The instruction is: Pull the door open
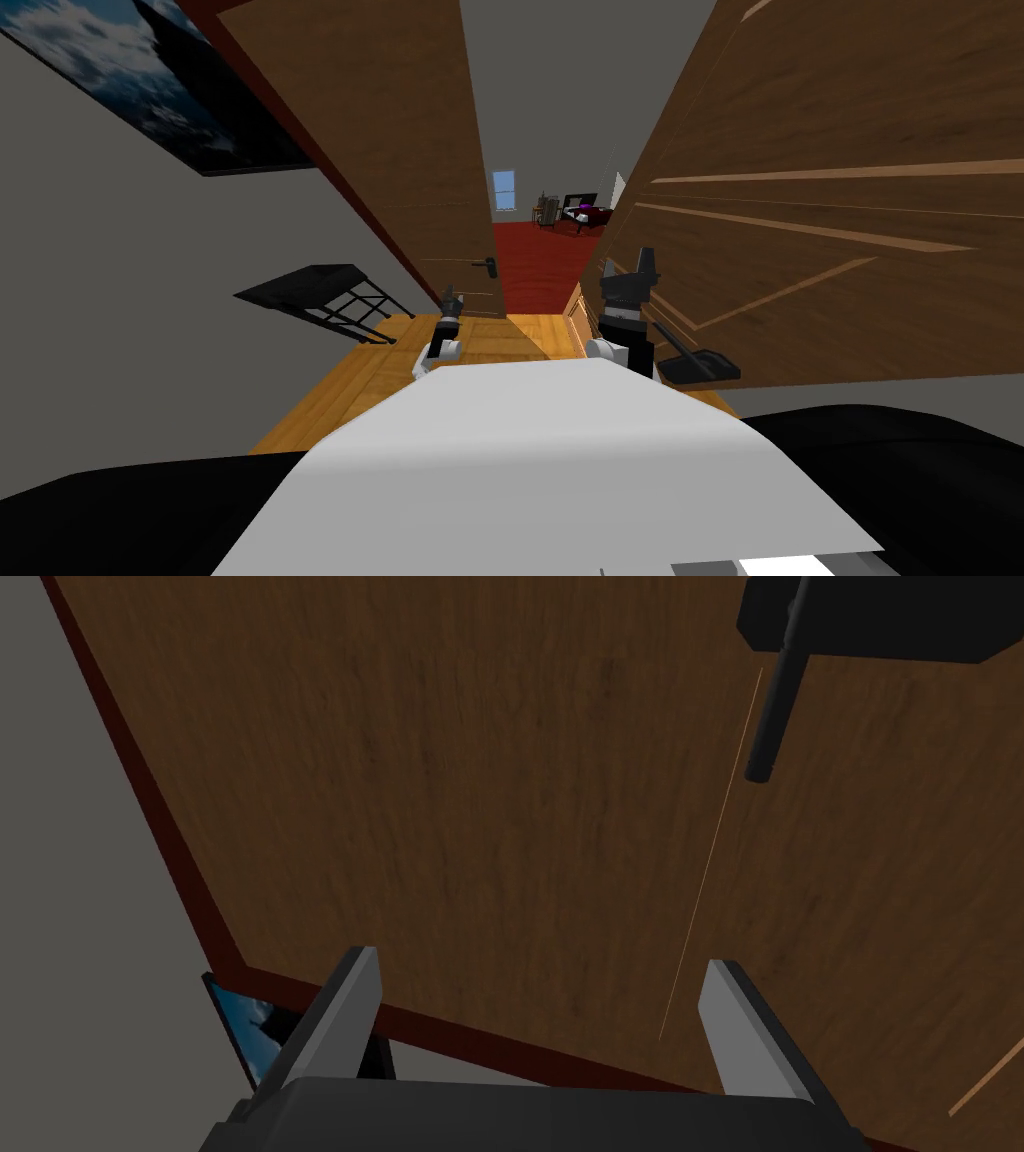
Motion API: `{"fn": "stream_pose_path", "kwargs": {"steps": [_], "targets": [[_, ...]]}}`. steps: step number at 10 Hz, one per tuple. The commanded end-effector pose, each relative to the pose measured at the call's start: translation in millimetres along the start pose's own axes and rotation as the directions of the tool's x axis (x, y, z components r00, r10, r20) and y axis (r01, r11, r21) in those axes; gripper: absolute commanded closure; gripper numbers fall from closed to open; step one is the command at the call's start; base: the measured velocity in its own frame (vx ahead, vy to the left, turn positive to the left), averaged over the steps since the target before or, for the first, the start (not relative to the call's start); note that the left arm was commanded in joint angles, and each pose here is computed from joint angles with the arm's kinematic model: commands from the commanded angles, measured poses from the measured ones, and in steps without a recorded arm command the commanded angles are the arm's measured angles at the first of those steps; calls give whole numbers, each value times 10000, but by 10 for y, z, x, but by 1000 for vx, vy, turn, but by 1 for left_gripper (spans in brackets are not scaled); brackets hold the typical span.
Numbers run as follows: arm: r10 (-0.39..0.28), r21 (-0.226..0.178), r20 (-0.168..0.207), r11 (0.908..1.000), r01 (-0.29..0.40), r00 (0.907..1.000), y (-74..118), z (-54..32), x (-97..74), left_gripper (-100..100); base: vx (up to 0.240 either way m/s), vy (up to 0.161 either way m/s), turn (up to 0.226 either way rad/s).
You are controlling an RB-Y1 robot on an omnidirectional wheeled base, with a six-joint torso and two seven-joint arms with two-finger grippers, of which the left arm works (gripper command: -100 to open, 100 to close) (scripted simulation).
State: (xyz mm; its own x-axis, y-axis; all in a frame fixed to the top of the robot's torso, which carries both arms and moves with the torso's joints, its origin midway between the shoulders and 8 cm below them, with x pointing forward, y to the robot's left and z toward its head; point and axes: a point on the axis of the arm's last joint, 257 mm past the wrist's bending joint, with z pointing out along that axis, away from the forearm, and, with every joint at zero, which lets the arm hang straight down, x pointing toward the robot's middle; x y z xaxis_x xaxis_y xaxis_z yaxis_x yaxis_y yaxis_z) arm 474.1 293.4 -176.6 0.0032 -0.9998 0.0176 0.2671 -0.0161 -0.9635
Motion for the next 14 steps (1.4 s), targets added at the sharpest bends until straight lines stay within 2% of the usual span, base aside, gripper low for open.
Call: {"fn": "stream_pose_path", "kwargs": {"steps": [1,7,14], "targets": [[11,-228,9,9997,-11,10000,112,28,-43,-100,109,-9,-61],[76,-1006,86,9949,-67,9999,489,85,-199,-100,104,-23,-65],[170,-1765,233,9842,-126,9996,840,123,-390,-100,103,-8,-57]]}}
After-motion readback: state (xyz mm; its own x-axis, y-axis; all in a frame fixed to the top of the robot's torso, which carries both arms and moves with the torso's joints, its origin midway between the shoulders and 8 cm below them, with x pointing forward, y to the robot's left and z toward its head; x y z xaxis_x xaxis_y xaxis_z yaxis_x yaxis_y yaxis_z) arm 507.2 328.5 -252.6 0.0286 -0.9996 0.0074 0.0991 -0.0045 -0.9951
